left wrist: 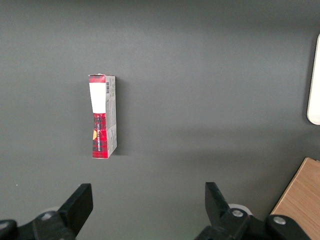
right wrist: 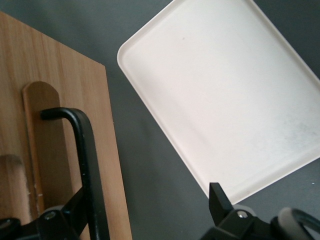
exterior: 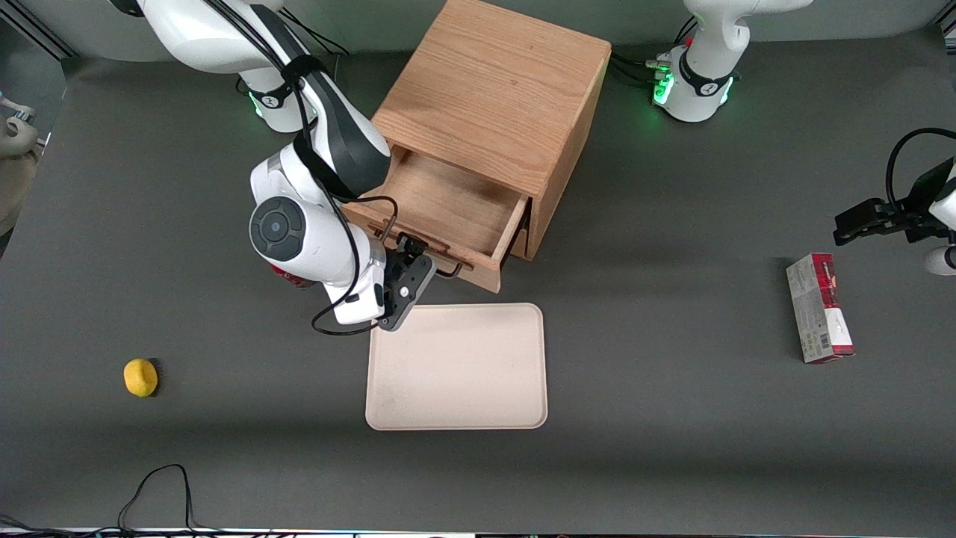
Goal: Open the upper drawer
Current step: 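Pull the handle with the right gripper, sliding the upper drawer out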
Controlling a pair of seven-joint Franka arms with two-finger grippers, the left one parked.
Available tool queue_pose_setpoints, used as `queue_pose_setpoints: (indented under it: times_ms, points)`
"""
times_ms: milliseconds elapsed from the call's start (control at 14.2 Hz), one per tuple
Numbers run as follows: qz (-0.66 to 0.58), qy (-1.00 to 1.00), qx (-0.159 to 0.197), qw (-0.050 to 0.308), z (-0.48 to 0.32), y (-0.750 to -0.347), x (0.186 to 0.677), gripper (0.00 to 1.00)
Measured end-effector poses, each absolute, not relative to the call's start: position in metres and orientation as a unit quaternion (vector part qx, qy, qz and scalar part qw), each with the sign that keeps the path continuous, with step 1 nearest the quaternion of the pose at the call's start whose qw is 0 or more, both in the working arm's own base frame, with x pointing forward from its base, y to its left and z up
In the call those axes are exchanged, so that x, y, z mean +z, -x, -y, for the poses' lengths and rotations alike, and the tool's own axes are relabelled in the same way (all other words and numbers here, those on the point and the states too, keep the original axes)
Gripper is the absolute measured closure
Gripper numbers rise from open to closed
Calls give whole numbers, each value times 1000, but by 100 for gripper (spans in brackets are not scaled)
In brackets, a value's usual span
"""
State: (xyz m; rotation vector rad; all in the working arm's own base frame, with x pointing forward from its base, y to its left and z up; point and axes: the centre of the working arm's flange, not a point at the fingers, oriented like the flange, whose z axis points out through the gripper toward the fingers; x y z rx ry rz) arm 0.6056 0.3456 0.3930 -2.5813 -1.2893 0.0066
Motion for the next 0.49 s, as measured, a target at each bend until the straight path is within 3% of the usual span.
queue_pose_setpoints:
  times_ms: [493]
  points:
    - [439, 890, -11, 124, -318, -635, 392, 0]
